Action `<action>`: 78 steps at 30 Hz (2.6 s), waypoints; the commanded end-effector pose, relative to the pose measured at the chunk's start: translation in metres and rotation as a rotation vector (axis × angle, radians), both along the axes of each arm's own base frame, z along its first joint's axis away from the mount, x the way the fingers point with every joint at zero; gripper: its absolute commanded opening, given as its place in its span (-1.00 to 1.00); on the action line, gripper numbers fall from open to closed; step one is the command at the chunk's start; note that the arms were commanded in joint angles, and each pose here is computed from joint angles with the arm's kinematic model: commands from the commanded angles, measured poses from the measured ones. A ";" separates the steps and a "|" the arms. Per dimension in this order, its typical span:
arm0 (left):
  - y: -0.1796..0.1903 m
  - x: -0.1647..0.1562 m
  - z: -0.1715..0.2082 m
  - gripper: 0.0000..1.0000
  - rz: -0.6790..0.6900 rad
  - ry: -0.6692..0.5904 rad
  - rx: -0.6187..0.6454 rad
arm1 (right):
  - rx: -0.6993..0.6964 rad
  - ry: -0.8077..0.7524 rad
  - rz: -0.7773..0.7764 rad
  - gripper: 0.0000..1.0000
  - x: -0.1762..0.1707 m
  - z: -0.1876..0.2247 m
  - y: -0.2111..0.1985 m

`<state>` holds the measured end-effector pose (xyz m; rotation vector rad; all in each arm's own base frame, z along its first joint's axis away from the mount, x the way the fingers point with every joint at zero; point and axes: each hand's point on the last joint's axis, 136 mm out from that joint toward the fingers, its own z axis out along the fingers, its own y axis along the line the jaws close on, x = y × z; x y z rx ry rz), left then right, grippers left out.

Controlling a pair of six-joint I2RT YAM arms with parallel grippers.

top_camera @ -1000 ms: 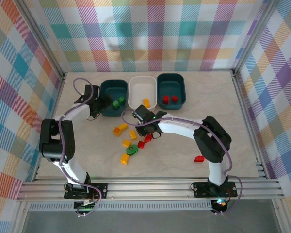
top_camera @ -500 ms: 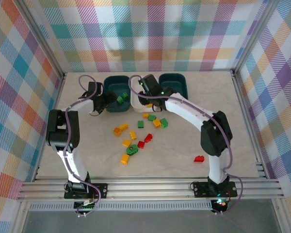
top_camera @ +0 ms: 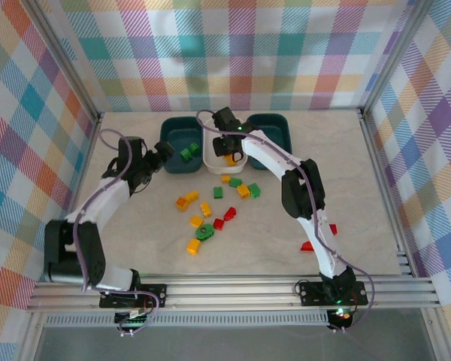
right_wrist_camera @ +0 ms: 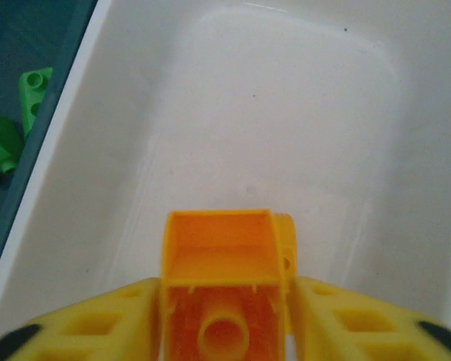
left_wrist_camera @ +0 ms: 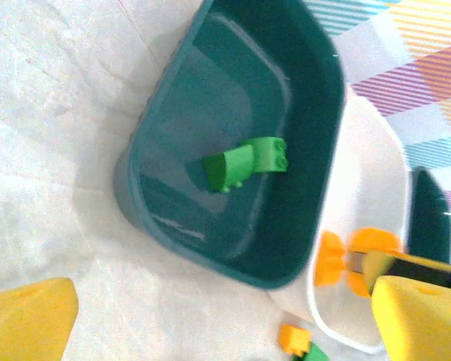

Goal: Sort the legos into containers by color

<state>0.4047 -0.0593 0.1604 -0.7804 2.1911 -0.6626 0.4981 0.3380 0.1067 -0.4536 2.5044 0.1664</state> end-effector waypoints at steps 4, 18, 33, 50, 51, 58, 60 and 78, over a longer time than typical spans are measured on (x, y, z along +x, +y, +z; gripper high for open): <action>-0.018 -0.058 -0.003 1.00 -0.056 0.052 -0.050 | 0.020 -0.031 -0.012 0.11 -0.017 0.055 -0.016; -0.154 -0.125 -0.010 1.00 -0.504 0.052 -0.036 | 0.077 0.139 -0.699 0.72 -0.180 0.030 -0.271; -0.191 -0.123 -0.035 1.00 -0.625 0.129 0.002 | 0.179 0.482 -1.208 0.75 -0.282 -0.051 -0.330; -0.175 -0.120 -0.033 1.00 -0.566 0.167 0.083 | 0.282 0.495 -1.407 0.71 -0.265 -0.089 -0.345; -0.174 -0.119 -0.032 1.00 -0.561 0.168 0.087 | 0.281 0.494 -1.410 0.67 -0.263 -0.091 -0.345; -0.170 -0.119 -0.024 1.00 -0.546 0.163 0.099 | 0.326 0.509 -1.382 0.27 -0.258 -0.102 -0.339; -0.171 -0.117 -0.021 1.00 -0.545 0.157 0.099 | 0.344 0.510 -1.375 0.14 -0.259 -0.105 -0.337; -0.114 -0.084 -0.024 1.00 -0.330 0.258 0.050 | 0.227 0.086 -0.658 -0.79 -0.099 0.022 -0.204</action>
